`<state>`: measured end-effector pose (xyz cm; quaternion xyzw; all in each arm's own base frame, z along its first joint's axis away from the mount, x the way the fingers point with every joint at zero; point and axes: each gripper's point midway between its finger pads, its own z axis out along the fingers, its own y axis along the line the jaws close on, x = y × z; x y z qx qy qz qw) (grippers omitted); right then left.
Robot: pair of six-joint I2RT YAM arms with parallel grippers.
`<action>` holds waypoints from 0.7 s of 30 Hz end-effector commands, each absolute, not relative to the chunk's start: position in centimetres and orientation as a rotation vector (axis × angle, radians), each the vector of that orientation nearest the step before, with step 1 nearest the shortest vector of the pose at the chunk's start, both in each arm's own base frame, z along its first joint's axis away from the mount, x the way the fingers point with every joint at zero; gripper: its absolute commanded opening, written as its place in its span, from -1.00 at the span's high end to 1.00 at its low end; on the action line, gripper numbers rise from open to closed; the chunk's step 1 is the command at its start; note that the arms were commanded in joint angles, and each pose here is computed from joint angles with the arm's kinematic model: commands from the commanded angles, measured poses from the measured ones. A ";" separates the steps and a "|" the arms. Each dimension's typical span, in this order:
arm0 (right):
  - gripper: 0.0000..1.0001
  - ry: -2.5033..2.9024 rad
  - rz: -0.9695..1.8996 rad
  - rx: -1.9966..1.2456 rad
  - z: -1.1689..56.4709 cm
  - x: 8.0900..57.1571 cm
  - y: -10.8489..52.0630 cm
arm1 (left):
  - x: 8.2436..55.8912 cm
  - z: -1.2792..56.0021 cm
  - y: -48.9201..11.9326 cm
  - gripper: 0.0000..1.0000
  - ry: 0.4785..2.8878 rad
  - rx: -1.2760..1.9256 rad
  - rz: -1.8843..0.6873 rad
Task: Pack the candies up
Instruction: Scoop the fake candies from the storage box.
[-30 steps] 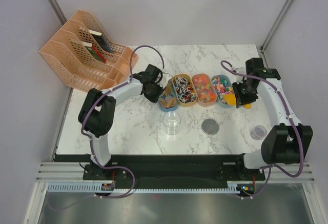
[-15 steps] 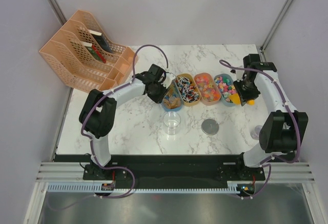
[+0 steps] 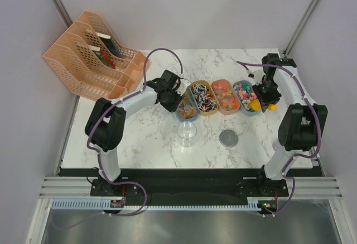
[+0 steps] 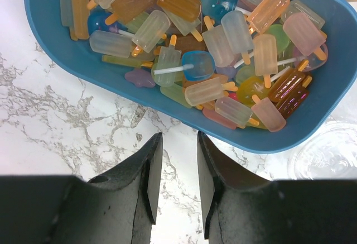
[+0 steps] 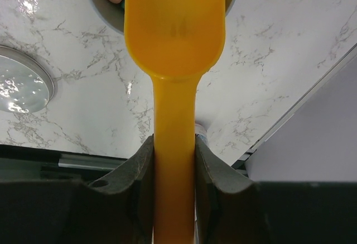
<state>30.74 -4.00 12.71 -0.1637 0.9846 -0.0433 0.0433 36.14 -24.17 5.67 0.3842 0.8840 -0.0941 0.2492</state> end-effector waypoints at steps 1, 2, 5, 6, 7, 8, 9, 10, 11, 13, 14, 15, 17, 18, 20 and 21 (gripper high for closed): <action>1.00 3.040 -0.084 -0.545 12.4 31.2 -3.7 | 37.5 7.9 -24.8 0.23 2.325 1.004 -0.248; 1.00 3.042 -0.078 -0.545 12.3 31.3 -3.7 | 37.6 7.8 -24.7 0.23 2.326 1.003 -0.244; 1.00 3.064 -0.061 -0.555 11.6 31.5 -3.5 | 37.7 7.8 -24.6 0.23 2.328 0.998 -0.237; 1.00 3.063 -0.056 -0.555 11.5 31.7 -3.5 | 37.8 7.6 -24.6 0.23 2.329 0.998 -0.235; 1.00 3.074 -0.048 -0.560 11.1 31.8 -3.4 | 37.9 7.7 -24.6 0.23 2.330 0.997 -0.233; 1.00 3.071 -0.046 -0.557 11.1 32.1 -3.4 | 38.1 7.7 -24.6 0.23 2.328 0.993 -0.229; 1.00 3.081 -0.040 -0.559 10.7 32.3 -3.4 | 38.1 7.6 -24.6 0.23 2.331 0.994 -0.229; 1.00 3.080 -0.038 -0.561 10.6 32.5 -3.4 | 38.4 7.7 -24.7 0.23 2.326 0.992 -0.227; 1.00 3.071 -0.039 -0.562 10.7 33.0 -3.3 | 38.4 7.7 -24.8 0.23 2.327 0.990 -0.228; 1.00 3.077 -0.032 -0.565 10.3 33.5 -3.3 | 38.7 7.6 -24.9 0.23 2.328 0.989 -0.224; 1.00 3.065 -0.038 -0.568 10.4 34.0 -3.3 | 38.8 7.7 -24.8 0.23 2.326 0.988 -0.218; 1.00 3.068 -0.032 -0.571 10.3 34.2 -3.2 | 38.9 7.6 -24.8 0.23 2.327 0.988 -0.213; 1.00 3.069 -0.028 -0.583 10.0 34.9 -3.1 | 39.0 7.4 -24.8 0.23 2.330 0.989 -0.208; 1.00 3.081 -0.024 -0.588 9.6 35.1 -3.1 | 39.0 7.4 -24.8 0.23 2.331 0.987 -0.206; 1.00 3.072 -0.019 -0.591 9.6 35.7 -3.0 | 39.2 7.3 -24.6 0.23 2.335 0.986 -0.197; 1.00 3.081 -0.013 -0.598 9.2 35.9 -2.9 | 39.2 7.3 -24.6 0.23 2.335 0.986 -0.197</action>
